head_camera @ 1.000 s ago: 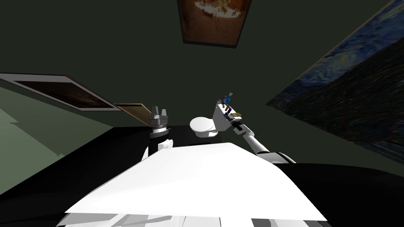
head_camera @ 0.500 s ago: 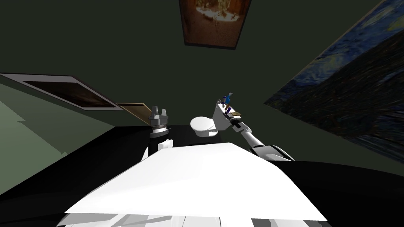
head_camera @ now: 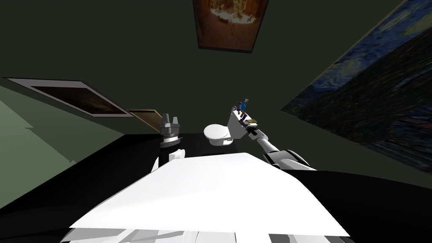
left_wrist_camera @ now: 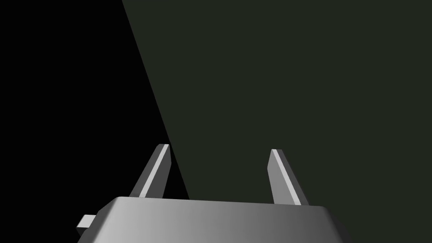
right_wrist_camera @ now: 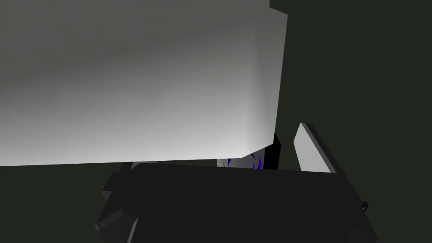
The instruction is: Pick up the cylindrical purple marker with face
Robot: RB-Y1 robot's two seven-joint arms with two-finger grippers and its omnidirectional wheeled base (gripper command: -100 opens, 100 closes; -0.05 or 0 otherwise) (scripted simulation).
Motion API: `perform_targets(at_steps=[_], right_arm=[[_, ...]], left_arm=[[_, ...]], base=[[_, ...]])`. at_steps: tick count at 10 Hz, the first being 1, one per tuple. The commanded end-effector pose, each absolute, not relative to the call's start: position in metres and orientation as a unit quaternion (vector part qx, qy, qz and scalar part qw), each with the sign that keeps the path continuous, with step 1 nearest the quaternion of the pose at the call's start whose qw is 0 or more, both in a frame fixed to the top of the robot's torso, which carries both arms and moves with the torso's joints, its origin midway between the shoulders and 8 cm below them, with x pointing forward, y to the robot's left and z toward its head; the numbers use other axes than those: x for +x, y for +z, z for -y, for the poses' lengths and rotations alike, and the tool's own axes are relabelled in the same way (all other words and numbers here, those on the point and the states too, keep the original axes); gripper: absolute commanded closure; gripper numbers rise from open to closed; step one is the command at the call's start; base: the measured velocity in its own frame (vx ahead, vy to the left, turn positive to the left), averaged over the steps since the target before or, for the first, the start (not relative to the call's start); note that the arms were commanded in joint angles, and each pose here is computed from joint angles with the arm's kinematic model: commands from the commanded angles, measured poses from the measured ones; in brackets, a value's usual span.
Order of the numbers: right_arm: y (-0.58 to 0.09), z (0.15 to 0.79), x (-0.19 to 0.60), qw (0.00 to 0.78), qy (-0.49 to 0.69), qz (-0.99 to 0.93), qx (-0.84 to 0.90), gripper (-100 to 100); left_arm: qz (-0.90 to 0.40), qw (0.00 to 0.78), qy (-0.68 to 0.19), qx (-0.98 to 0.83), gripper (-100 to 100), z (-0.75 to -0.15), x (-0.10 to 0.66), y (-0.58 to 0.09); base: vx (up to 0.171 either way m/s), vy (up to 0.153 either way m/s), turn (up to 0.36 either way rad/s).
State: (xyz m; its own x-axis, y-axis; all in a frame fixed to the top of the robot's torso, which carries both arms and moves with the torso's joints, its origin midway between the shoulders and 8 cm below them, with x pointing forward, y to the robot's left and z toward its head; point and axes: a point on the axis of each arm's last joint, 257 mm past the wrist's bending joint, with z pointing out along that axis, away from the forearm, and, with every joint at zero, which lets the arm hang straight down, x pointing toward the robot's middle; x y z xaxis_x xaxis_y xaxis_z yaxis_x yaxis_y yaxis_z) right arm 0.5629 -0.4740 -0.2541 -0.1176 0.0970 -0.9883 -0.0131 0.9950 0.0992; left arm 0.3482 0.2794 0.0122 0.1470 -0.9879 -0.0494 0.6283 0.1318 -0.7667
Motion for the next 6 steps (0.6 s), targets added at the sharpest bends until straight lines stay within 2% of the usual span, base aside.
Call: perform_targets(at_steps=[1, 2, 4, 6], right_arm=[[-0.247, 0.480, 0.575, 0.665, 0.035, -0.746, 0.034, -100], [-0.252, 0.487, 0.574, 0.660, 0.029, -0.749, 0.040, -100], [-0.238, 0.479, 0.590, 0.669, 0.034, -0.742, 0.023, -100], [-0.224, 0.484, 0.604, 0.675, 0.029, -0.737, 0.029, -100]], left_arm=[[-0.294, 0.693, -0.583, -0.306, 0, -0.279, 0.348, 0.012], [-0.294, 0.693, -0.583, -0.306, 0, -0.279, 0.348, 0.012], [-0.294, 0.693, -0.583, -0.306, 0, -0.279, 0.348, 0.012], [-0.294, 0.693, -0.583, -0.306, 0, -0.279, 0.348, 0.012]], base=[[-0.054, 0.011, -0.004], [-0.003, 0.006, -0.003], [-0.092, 0.021, 0.024], [-0.030, 0.007, -0.004]])
